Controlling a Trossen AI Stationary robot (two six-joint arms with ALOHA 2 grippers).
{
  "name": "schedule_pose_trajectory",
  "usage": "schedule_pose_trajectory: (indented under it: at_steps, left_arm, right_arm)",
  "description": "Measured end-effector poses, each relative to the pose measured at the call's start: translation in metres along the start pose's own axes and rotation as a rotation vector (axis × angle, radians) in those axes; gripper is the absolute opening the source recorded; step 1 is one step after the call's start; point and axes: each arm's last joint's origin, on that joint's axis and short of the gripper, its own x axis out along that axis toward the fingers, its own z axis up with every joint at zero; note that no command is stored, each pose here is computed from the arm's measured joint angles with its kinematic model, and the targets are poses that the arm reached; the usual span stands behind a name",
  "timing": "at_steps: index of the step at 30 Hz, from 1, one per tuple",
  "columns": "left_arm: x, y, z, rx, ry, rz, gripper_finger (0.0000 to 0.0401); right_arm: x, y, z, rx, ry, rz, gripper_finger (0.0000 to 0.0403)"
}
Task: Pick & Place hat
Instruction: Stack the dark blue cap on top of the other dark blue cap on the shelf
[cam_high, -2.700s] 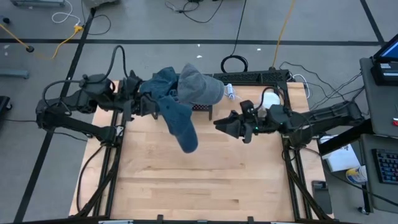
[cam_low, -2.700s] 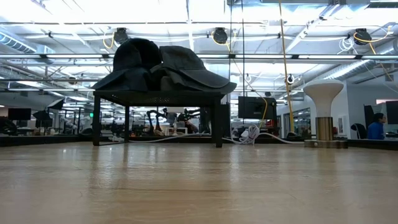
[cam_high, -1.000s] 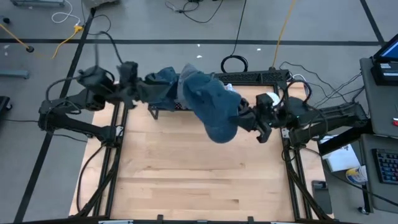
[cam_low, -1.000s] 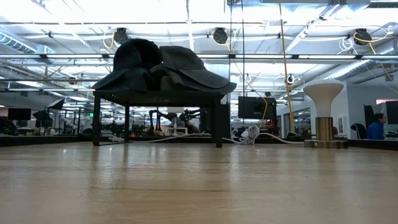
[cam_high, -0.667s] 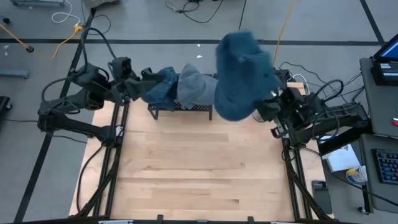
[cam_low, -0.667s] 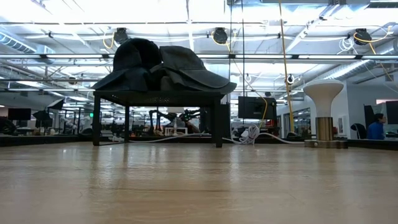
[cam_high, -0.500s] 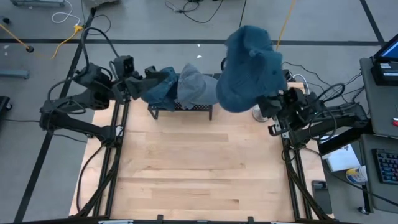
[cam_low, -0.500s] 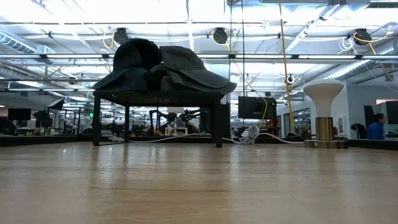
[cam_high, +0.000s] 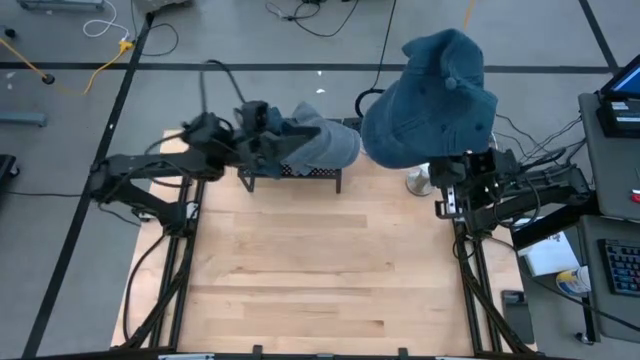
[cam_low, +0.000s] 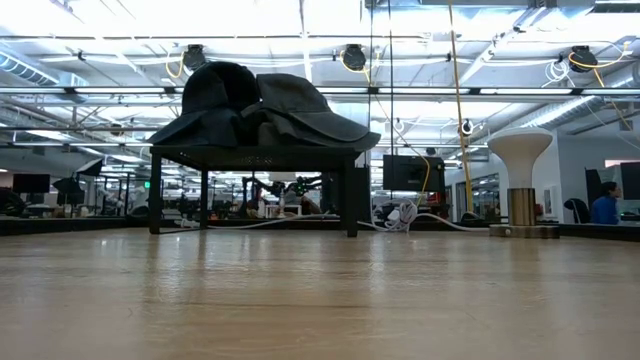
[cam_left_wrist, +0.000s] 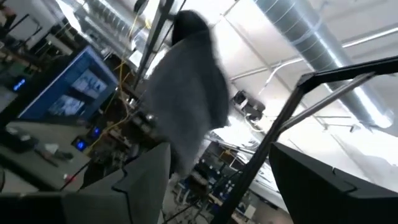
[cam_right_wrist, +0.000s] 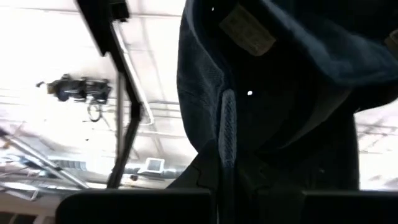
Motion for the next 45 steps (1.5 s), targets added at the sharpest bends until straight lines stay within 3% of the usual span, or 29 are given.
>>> schedule_pose_trajectory:
  at_steps: [14, 22, 29, 34, 41, 45]
  left_arm:
    - [0.028, 0.042, -0.052, -0.112, 0.022, -0.040, 0.0274]
    - [0.029, 0.043, -0.056, -0.112, 0.011, -0.045, 0.0278]
    - [0.029, 0.042, -0.057, -0.135, 0.027, -0.058, 0.0256]
    - [0.029, 0.042, -0.057, -0.189, 0.033, -0.063, 0.0202]
    - [0.029, 0.042, -0.056, -0.258, 0.035, -0.071, 0.0077]
    - [0.028, 0.036, -0.051, -0.249, 0.031, -0.138, 0.0014]
  right_arm:
    - [0.000, 0.000, -0.007, 0.049, 0.071, 0.018, 0.0004]
    - [-0.001, 0.000, -0.026, 0.067, 0.170, -0.005, 0.0004]
    - [-0.001, 0.001, -0.040, 0.097, 0.195, -0.007, 0.0004]
    - [-0.001, 0.000, -0.038, 0.095, 0.189, -0.030, 0.0004]
    - [-0.001, 0.000, -0.039, 0.112, 0.207, -0.032, 0.0006]
    - [-0.001, 0.001, -0.040, 0.120, 0.219, -0.038, 0.0019]
